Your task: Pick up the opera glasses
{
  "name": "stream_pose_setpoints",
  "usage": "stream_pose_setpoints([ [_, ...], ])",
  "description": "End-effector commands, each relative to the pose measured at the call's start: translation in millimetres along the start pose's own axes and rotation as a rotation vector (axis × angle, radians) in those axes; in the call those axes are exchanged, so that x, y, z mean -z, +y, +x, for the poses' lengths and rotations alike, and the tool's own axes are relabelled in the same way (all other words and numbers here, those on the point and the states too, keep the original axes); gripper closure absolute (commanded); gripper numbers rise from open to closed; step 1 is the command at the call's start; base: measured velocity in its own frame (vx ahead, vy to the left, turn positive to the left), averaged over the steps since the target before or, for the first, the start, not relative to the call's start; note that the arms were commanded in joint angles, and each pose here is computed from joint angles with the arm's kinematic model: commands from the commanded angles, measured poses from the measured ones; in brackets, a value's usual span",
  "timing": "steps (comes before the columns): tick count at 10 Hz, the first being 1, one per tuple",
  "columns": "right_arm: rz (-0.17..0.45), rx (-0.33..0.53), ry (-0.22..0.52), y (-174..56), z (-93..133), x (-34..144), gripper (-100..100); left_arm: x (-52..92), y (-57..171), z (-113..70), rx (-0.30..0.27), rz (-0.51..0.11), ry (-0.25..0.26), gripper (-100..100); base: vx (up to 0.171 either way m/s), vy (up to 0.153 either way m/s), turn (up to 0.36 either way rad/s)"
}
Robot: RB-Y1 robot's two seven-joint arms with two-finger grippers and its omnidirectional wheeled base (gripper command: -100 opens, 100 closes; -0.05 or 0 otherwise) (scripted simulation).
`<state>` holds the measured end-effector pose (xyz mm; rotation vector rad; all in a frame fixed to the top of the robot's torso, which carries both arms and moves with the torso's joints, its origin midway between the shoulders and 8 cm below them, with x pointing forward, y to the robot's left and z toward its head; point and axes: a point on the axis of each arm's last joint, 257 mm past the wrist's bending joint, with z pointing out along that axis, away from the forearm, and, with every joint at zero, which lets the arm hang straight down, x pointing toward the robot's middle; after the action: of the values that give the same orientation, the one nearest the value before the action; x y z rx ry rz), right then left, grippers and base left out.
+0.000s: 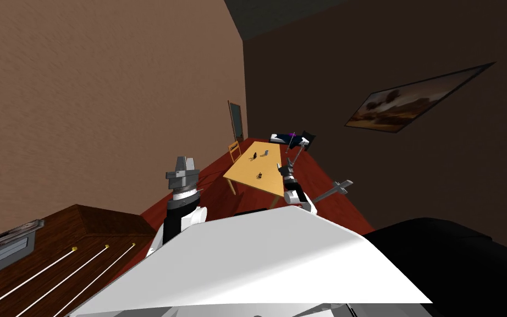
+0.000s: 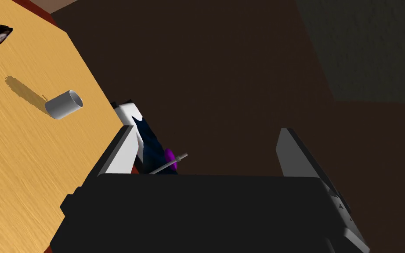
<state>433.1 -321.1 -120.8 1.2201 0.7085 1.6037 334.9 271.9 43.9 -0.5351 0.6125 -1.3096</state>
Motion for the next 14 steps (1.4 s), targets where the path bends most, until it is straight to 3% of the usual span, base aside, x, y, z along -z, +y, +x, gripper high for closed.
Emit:
stream_pose_setpoints([
  [1,0.024,-0.051,-0.017,-8,-7,1.4,-100,0.0,0,0.0,0.000,0.000,0.000,0,0.002,0.015,0.054],
  [2,0.063,-0.099,-0.049,-25,-20,-1.8,-100,0.0,0,0.0,0.000,0.000,0.000,0,0.003,0.019,0.095],
  [3,0.062,-0.124,-0.049,-25,-20,-1.8,-100,0.0,0,0.0,0.000,0.000,0.000,0,0.003,0.014,0.047],
  [4,0.098,-0.172,-0.082,-41,-33,-5.0,-100,0.0,0,0.0,0.000,0.000,0.000,0,0.002,0.014,0.081],
  [7,0.137,-0.275,-0.126,-60,-48,-6.3,-100,0.0,0,0.0,0.000,0.000,0.000,0,0.002,0.010,0.063],
  [14,0.262,-0.563,-0.306,-128,-100,-10.5,-100,0.0,0,0.0,0.000,0.000,0.000,0,0.003,0.006,0.079],
])
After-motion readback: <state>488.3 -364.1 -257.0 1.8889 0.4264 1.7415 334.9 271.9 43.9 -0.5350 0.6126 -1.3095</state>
